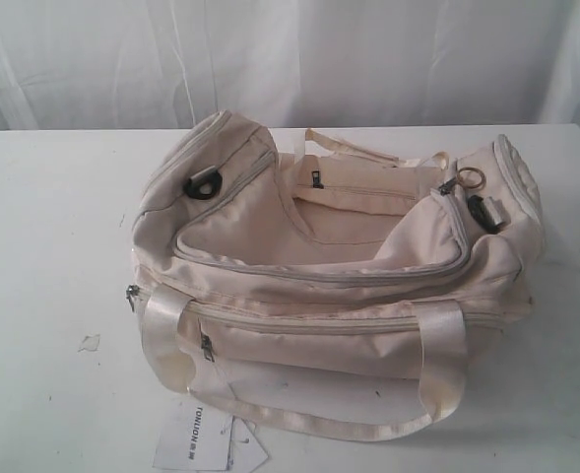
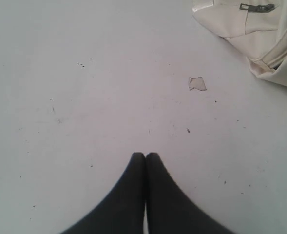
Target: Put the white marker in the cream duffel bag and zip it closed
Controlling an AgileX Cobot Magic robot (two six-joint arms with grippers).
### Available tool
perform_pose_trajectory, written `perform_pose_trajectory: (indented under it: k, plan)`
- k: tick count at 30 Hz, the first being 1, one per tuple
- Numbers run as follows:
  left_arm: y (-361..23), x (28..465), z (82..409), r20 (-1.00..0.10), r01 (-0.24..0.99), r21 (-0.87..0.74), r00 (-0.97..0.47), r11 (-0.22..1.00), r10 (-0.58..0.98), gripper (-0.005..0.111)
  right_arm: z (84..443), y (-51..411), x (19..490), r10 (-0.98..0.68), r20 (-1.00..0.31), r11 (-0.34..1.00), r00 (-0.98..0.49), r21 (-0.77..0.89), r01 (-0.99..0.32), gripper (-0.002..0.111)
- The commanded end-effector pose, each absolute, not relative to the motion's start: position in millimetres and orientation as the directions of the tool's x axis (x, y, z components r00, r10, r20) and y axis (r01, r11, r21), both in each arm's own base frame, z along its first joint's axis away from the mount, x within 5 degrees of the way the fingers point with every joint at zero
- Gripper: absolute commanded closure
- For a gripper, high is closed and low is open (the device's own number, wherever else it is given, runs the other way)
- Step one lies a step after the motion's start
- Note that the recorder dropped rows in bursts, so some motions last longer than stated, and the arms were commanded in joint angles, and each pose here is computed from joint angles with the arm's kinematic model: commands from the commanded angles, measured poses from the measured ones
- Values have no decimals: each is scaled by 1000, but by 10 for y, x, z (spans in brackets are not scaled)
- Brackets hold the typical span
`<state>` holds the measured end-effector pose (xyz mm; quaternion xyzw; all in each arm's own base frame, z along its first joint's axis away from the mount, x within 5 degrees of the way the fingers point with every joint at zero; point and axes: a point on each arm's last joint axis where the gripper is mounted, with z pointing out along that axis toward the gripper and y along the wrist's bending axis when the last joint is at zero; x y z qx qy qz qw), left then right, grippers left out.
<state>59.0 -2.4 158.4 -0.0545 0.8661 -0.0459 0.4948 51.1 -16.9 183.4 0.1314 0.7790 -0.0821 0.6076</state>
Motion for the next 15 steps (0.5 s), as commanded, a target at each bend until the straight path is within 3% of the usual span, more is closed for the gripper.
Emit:
perform_pose_trajectory:
  k: [1, 5, 8, 11, 15]
  plan:
    - [-26, 582, 1570, -858, -18, -85, -507, 996, -82, 107, 1830, -171, 509, 97, -969, 951, -226, 24, 308, 108]
    - [-24, 581, 1575, -865, 1, -51, -500, 999, -43, 107, 1830, -171, 509, 97, -969, 951, -226, 24, 308, 108]
    - [17, 571, 1619, -892, -99, -109, -430, 989, -142, 107, 1830, -171, 509, 97, -969, 951, -226, 24, 308, 108]
    - [42, 529, 1635, -912, -140, -97, -384, 985, -144, 107, 1830, -171, 509, 97, -969, 951, -226, 24, 308, 108]
    - [28, 454, 1533, -856, -171, -139, -474, 975, -205, 107, 1830, -171, 509, 97, -969, 951, -226, 24, 308, 108]
